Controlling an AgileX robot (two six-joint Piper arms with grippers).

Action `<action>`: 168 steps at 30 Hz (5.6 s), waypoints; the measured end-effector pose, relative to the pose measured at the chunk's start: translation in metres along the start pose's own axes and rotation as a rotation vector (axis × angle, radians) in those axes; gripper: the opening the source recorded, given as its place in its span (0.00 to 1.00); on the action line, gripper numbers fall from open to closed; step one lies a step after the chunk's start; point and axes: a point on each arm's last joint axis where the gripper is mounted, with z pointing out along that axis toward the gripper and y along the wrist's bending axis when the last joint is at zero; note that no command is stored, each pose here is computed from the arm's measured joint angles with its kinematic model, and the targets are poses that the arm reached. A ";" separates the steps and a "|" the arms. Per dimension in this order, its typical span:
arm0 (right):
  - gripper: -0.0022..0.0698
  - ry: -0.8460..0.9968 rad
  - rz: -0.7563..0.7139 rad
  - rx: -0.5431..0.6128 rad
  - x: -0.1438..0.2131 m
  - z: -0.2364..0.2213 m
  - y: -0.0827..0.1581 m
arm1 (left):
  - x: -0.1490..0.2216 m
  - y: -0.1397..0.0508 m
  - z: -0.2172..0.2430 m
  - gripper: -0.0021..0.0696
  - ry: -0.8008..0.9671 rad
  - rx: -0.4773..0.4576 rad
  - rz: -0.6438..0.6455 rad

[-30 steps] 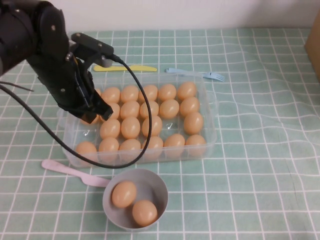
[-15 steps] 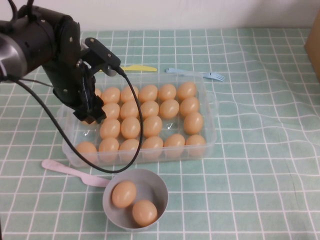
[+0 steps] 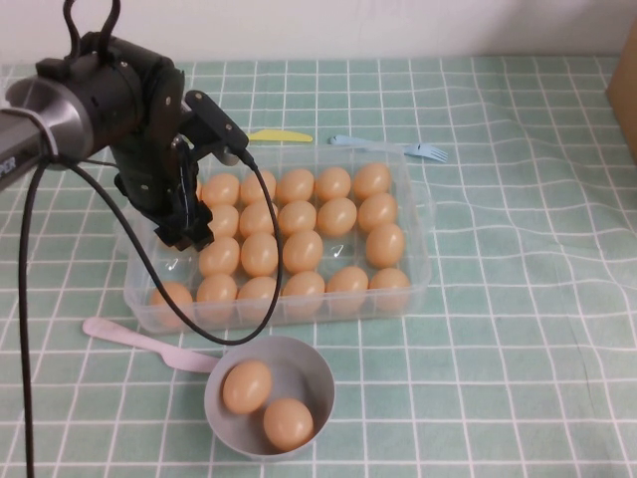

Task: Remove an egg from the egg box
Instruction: Pick up the egg from the plastic box, then place the egg in the bowl

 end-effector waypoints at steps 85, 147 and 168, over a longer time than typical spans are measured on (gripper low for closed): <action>0.01 0.000 0.000 0.000 0.000 0.000 0.000 | -0.013 0.004 0.050 0.51 -0.052 -0.072 -0.059; 0.01 0.000 0.000 0.000 0.000 0.000 0.000 | 0.021 -0.159 -0.053 0.50 -0.160 0.240 0.126; 0.01 0.000 0.000 0.000 0.000 0.000 0.000 | 0.019 -0.163 -0.041 0.50 -0.203 0.220 0.666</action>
